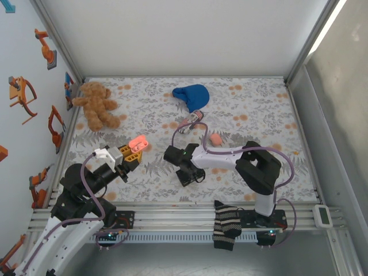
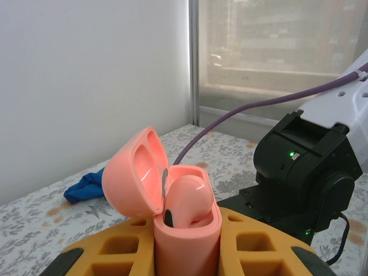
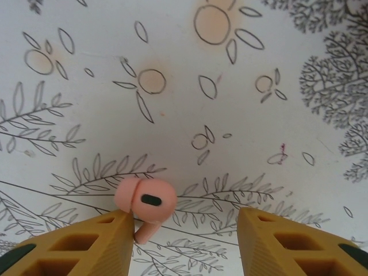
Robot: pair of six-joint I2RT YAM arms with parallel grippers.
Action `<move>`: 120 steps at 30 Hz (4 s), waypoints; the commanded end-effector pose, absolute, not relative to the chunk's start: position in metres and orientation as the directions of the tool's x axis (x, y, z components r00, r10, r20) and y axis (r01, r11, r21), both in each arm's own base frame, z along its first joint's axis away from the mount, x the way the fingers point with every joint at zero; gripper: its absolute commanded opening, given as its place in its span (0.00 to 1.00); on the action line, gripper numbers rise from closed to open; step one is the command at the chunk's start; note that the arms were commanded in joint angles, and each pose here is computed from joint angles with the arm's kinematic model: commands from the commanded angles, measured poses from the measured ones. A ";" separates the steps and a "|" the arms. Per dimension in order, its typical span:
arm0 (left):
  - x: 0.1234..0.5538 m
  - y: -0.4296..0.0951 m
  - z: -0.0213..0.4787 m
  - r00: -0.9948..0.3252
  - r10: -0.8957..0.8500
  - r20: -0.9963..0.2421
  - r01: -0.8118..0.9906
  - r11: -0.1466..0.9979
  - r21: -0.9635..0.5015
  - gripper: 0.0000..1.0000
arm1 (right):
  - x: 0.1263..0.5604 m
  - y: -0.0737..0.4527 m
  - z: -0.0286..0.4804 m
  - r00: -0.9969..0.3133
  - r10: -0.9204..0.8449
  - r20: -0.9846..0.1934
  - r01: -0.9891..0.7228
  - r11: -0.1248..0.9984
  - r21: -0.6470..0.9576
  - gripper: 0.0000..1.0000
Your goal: Insert the wireless bluetooth earbuds into the charging case
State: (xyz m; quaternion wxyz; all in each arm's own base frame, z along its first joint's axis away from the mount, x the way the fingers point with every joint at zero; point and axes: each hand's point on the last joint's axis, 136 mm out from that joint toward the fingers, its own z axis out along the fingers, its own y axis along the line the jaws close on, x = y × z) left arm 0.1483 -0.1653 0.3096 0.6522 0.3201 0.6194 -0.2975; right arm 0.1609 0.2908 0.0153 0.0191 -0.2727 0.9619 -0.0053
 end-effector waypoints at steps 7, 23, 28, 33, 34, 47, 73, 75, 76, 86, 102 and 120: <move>0.149 -0.166 0.316 0.091 0.008 -0.996 0.782 0.619 0.077 0.00 | 0.166 0.275 0.036 -0.845 -0.531 -0.060 -0.527 0.847 -0.072 0.51; 0.147 -0.163 0.317 0.098 0.005 -0.995 0.777 0.625 0.079 0.00 | 0.169 0.317 0.038 -0.846 -0.524 -0.100 -0.531 0.844 0.073 0.46; 0.147 -0.163 0.317 0.098 0.005 -0.995 0.778 0.624 0.080 0.00 | 0.169 0.315 0.030 -0.845 -0.528 -0.081 -0.533 0.844 0.059 0.44; 0.147 -0.164 0.317 0.096 0.006 -0.995 0.778 0.623 0.078 0.00 | 0.169 0.315 0.024 -0.847 -0.526 -0.079 -0.531 0.845 0.063 0.43; 0.147 -0.164 0.317 0.096 0.006 -0.995 0.778 0.623 0.078 0.00 | 0.170 0.314 0.024 -0.848 -0.525 -0.078 -0.529 0.846 0.063 0.43; 0.147 -0.163 0.317 0.095 0.008 -0.995 0.778 0.623 0.079 0.00 | 0.168 0.311 0.012 -0.852 -0.520 -0.056 -0.523 0.851 0.057 0.39; 0.149 -0.165 0.318 0.089 0.002 -0.996 0.779 0.623 0.071 0.00 | 0.167 0.304 0.007 -0.850 -0.525 -0.052 -0.527 0.849 0.038 0.27; 0.149 -0.165 0.317 0.087 0.002 -0.996 0.781 0.621 0.069 0.00 | 0.168 0.305 0.008 -0.849 -0.525 -0.059 -0.528 0.849 0.039 0.26; 0.149 -0.166 0.317 0.084 0.002 -0.996 0.782 0.619 0.067 0.00 | 0.168 0.305 0.008 -0.849 -0.524 -0.062 -0.527 0.849 0.040 0.26; 0.157 -0.174 0.314 0.063 0.003 -0.998 0.789 0.612 0.052 0.00 | 0.175 0.304 0.023 -0.846 -0.518 -0.123 -0.526 0.849 0.042 0.25; 0.174 -0.192 0.316 0.032 -0.073 -0.997 0.811 0.584 -0.016 0.00 | 0.229 0.286 0.149 -0.759 -0.412 -0.504 -0.488 0.872 0.022 0.24; 0.207 -0.240 0.322 -0.018 -0.161 -0.987 0.874 0.477 -0.093 0.00 | 0.259 0.275 0.371 -0.369 -0.102 -0.924 -0.563 0.815 0.135 0.23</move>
